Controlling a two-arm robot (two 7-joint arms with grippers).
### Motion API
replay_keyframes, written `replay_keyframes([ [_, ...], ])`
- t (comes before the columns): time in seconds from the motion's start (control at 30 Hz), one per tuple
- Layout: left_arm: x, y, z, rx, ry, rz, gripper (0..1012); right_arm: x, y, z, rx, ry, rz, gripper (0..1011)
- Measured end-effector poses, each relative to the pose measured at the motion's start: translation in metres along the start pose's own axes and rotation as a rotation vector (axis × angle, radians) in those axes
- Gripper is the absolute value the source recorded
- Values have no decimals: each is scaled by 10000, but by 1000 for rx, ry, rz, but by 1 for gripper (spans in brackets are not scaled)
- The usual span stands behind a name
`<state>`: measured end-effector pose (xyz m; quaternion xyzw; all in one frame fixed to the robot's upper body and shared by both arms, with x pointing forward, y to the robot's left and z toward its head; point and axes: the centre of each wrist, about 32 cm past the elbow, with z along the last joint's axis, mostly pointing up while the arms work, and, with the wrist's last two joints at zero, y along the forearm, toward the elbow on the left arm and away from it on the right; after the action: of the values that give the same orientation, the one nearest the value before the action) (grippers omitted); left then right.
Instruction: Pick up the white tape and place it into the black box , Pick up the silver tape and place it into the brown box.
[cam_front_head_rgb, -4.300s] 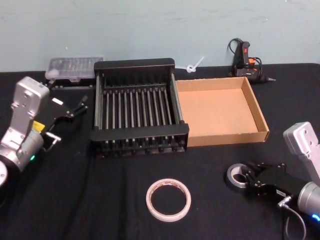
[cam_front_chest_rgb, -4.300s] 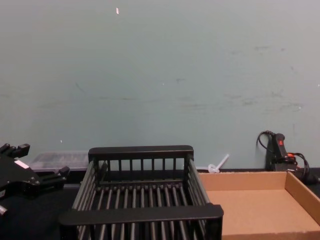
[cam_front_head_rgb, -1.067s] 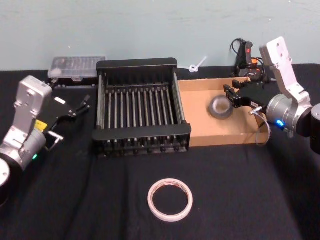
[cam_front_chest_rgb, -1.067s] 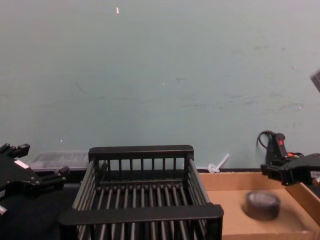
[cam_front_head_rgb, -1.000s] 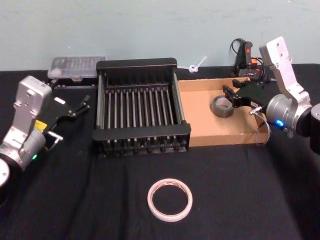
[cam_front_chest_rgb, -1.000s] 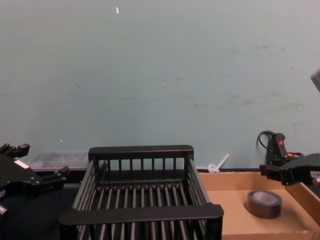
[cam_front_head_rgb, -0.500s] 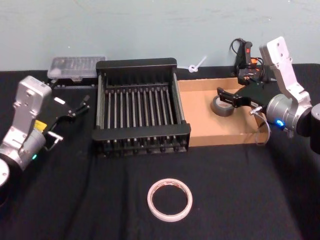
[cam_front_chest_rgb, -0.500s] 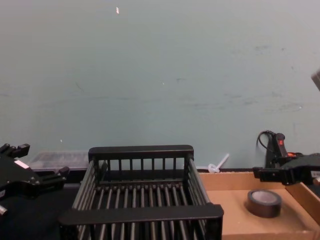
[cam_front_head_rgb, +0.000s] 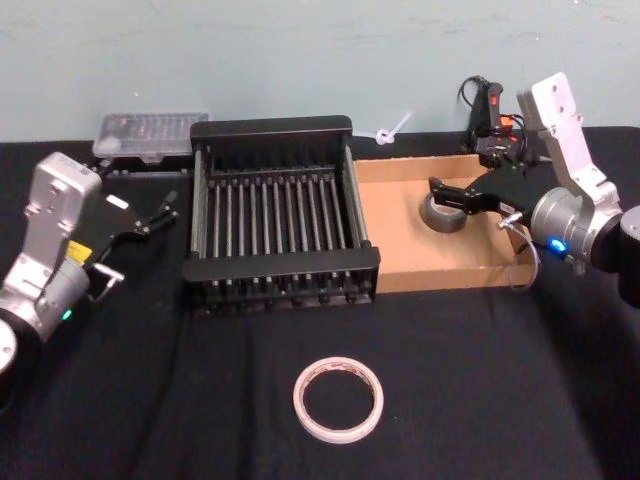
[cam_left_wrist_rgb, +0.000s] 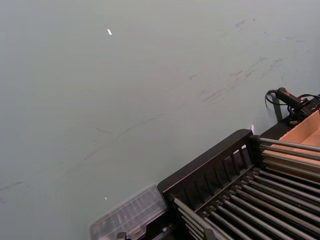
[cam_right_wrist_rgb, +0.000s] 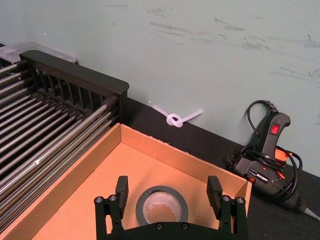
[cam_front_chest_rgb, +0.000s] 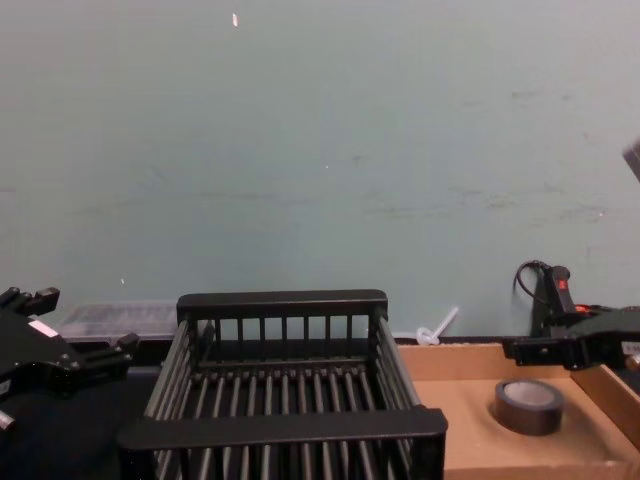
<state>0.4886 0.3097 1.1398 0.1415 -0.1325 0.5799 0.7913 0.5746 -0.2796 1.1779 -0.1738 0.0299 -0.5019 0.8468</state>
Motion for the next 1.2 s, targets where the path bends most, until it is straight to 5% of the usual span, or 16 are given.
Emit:
replay_keyframes([
  [0.43,0,0,0,0,0,0,1001,2,-73,-30,24,-5,12,1002],
  [0.87,0,0,0,0,0,0,1001,-69,-449,-158,112,-73,80,1000],
  [1.2,0,0,0,0,0,0,1001,-200,-803,-255,156,-103,141,1002],
])
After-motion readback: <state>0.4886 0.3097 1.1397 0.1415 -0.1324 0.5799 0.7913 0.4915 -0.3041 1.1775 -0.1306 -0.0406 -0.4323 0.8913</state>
